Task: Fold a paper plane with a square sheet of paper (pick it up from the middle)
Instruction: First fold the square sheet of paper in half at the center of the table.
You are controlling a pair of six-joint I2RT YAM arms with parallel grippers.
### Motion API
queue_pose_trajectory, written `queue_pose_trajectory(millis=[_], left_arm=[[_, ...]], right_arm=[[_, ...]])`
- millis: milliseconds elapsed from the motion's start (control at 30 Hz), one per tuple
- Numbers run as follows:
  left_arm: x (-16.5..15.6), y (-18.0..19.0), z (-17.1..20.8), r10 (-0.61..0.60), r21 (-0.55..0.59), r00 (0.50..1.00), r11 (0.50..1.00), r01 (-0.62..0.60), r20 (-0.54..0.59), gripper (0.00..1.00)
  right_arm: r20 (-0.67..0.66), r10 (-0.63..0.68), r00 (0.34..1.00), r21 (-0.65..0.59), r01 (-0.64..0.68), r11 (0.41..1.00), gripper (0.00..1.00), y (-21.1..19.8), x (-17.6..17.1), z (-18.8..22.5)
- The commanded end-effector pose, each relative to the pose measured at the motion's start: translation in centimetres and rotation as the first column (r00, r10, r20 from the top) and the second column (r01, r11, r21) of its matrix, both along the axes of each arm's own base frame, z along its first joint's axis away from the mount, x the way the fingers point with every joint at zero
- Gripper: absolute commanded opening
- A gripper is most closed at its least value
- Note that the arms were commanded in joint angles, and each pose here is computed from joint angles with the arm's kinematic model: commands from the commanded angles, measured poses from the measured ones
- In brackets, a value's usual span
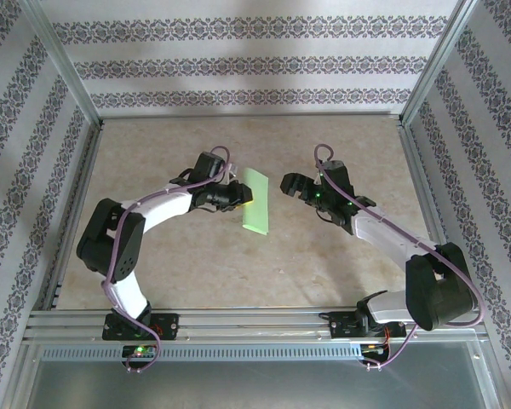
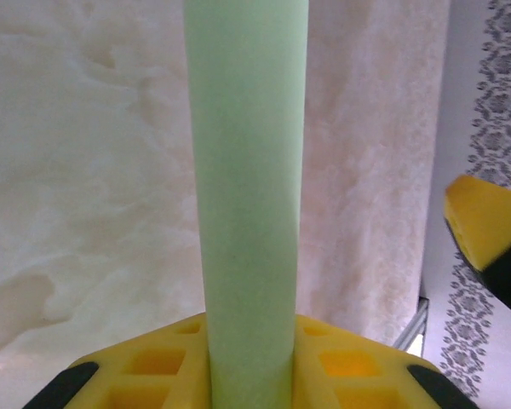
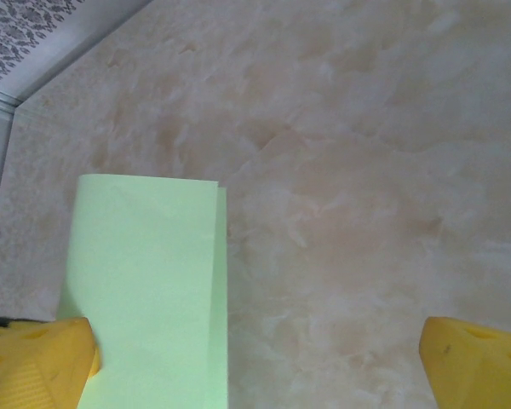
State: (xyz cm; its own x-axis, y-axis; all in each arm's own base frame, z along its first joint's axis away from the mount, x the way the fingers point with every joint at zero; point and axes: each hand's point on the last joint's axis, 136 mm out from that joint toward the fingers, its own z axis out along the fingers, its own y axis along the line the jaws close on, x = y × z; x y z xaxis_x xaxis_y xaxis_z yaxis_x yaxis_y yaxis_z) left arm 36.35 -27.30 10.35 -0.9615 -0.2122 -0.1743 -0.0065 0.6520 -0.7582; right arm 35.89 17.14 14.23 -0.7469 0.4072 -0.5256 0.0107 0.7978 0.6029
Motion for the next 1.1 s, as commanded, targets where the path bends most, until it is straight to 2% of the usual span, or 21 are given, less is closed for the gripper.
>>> queue_pose_trajectory(millis=[0, 300, 667, 1067], left_arm=[[0.1, 1.1, -3.1, 0.047, 0.074, 0.998, 0.996, -0.045, -0.032, 0.26], [-0.8, 3.7, -7.8, 0.106, 0.25, 0.99, 0.965, -0.078, -0.098, 0.27], [-1.6, 5.7, -10.1, 0.175, 0.356, 0.977, 0.927, -0.12, -0.126, 0.35], [-1.4, 6.2, -7.4, 0.184, 0.371, 0.979, 0.918, -0.139, -0.088, 0.5]], right_arm=[[-0.005, 0.001, 1.0, 0.039, -0.001, 0.999, 0.98, 0.3, 0.2, -0.1], [-0.012, -0.001, 1.0, 0.051, 0.001, 0.999, 0.98, 0.3, 0.2, -0.2], [-0.051, -0.001, 0.999, 0.063, 0.005, 0.998, 0.98, 0.6, 0.1, -1.4], [-0.079, 0.02, 0.997, 0.082, -0.014, 0.997, 0.98, 1.5, 0.3, -2.3]])
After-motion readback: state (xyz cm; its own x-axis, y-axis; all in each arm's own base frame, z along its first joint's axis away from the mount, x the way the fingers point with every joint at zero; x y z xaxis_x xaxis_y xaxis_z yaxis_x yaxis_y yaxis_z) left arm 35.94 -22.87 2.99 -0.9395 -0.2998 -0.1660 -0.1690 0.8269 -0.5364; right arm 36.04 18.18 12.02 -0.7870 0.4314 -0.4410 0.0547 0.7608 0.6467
